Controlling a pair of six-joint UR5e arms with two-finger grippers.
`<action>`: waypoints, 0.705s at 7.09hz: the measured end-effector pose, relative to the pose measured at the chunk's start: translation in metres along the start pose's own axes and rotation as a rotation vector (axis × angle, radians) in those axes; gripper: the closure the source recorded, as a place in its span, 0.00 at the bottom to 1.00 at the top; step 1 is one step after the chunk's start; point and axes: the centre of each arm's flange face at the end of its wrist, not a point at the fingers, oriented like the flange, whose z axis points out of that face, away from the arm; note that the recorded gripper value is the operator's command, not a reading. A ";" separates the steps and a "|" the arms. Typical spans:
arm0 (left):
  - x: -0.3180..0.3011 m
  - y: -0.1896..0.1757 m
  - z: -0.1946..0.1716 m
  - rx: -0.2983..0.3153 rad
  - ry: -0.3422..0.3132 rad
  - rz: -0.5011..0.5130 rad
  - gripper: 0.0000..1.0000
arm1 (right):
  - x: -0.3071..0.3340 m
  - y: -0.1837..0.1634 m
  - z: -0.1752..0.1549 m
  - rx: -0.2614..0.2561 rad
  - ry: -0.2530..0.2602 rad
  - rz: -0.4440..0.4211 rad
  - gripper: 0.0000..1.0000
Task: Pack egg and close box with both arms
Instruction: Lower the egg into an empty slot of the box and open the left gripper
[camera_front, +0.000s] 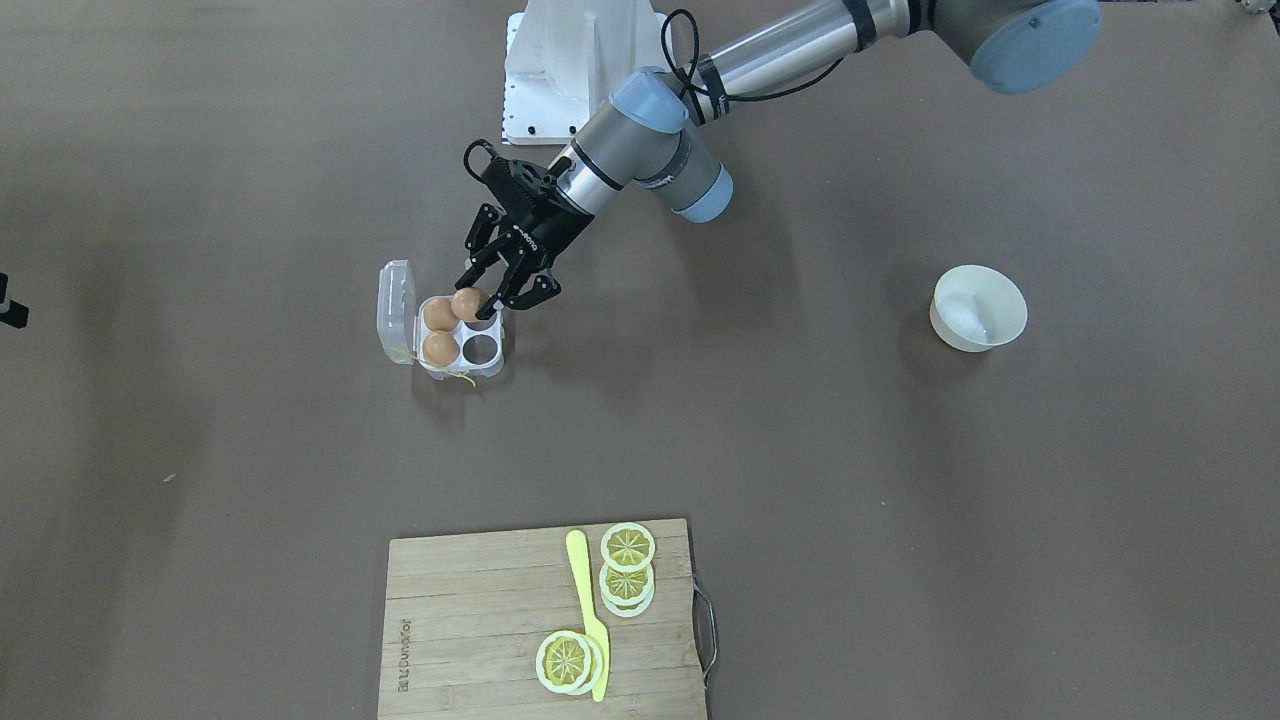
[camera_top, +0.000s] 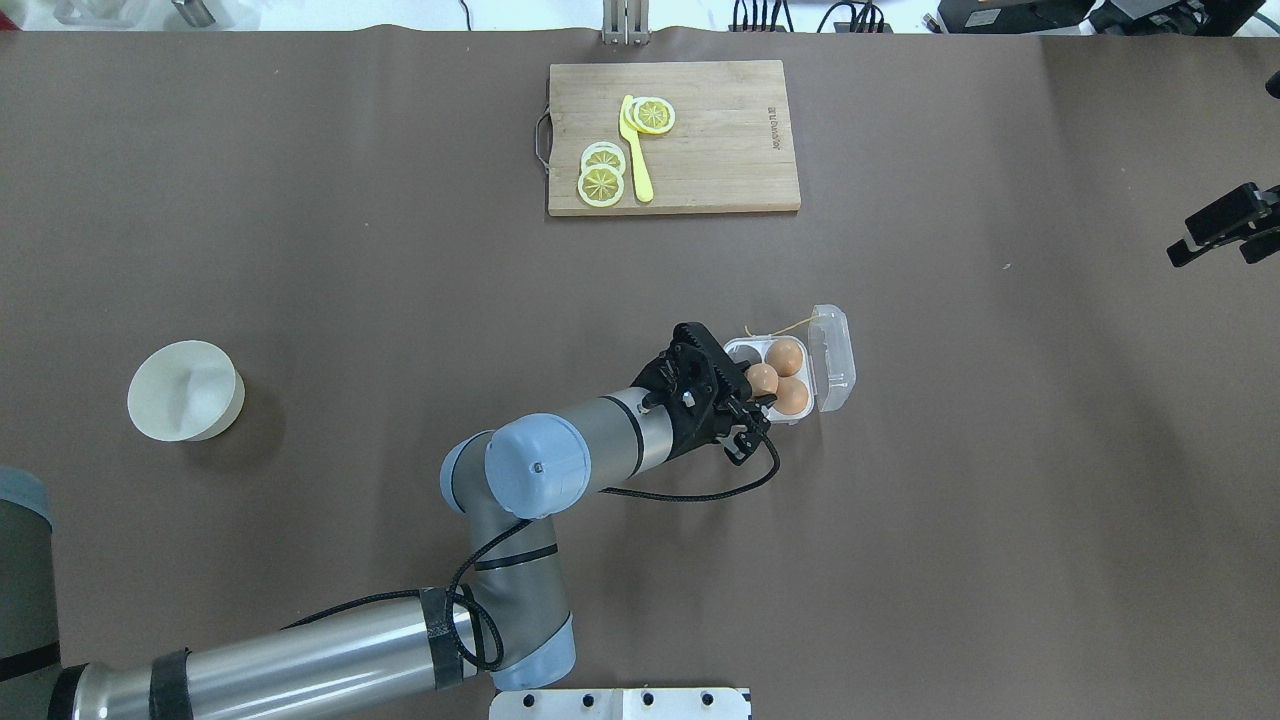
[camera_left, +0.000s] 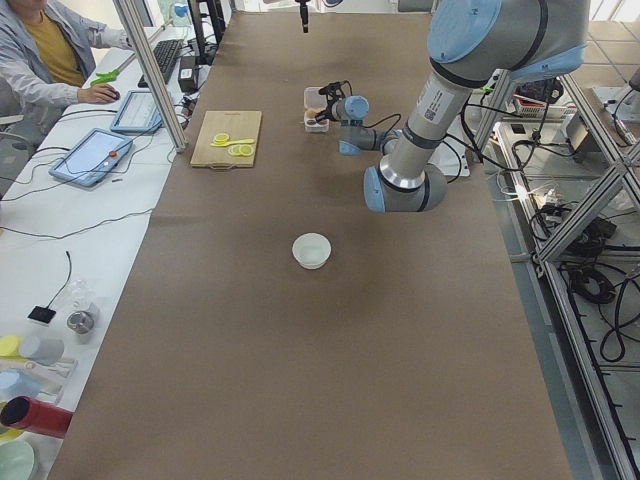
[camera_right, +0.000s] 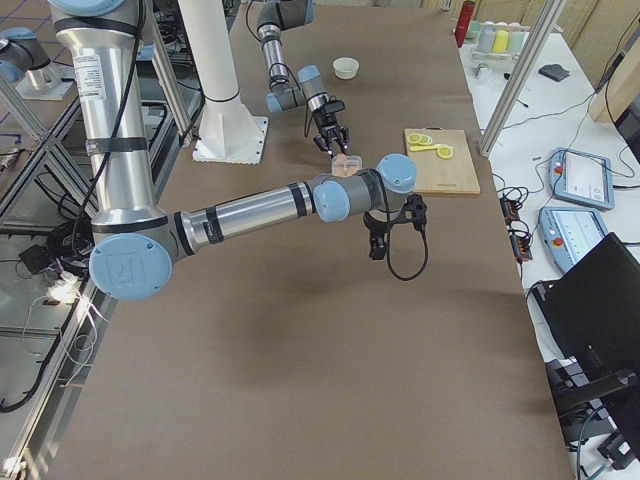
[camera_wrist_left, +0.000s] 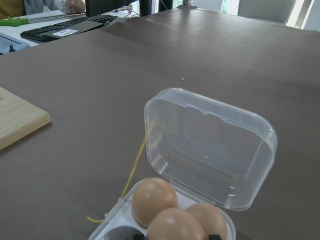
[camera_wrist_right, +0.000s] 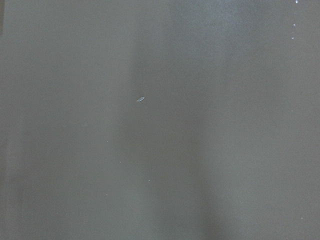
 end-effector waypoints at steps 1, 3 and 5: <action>0.000 0.000 0.000 -0.001 0.001 0.000 0.48 | 0.000 0.000 0.000 0.000 0.000 0.001 0.00; 0.001 -0.001 0.000 0.002 0.004 -0.001 0.02 | 0.000 0.000 0.000 -0.001 0.000 0.001 0.00; 0.000 -0.005 -0.001 0.008 0.005 -0.008 0.02 | 0.000 0.000 0.000 -0.001 0.000 0.001 0.00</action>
